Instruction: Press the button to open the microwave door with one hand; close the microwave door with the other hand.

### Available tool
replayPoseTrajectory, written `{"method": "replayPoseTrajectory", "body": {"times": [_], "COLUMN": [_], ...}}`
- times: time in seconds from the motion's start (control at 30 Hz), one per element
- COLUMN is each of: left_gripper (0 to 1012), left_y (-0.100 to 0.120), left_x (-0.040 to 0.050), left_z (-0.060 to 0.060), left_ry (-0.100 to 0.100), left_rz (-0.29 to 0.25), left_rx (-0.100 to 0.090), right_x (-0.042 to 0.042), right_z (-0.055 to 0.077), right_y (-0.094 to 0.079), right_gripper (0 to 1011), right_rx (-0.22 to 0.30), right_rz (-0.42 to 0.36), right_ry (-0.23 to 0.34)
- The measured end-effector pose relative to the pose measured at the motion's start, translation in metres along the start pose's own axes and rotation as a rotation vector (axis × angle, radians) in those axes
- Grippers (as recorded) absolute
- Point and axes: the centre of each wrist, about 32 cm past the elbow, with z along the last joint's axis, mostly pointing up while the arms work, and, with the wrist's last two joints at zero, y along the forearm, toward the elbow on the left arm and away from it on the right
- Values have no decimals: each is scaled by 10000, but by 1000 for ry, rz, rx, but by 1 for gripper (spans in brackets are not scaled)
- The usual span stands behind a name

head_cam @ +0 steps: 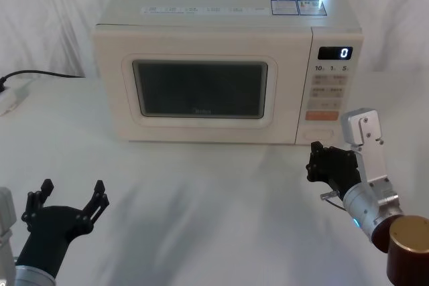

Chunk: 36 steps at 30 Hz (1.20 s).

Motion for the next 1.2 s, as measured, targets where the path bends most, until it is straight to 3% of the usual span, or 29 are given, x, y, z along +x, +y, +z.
{"method": "replayPoseTrajectory", "body": {"times": [1.2], "left_gripper": [1001], "left_y": [0], "left_x": [0], "left_z": [0], "left_ry": [0], "left_rz": [0], "left_rx": [0], "right_x": [123], "right_z": [-47], "right_y": [405], "right_gripper": [0], "right_rx": [-19], "right_rz": [-41], "right_ry": [43]}}
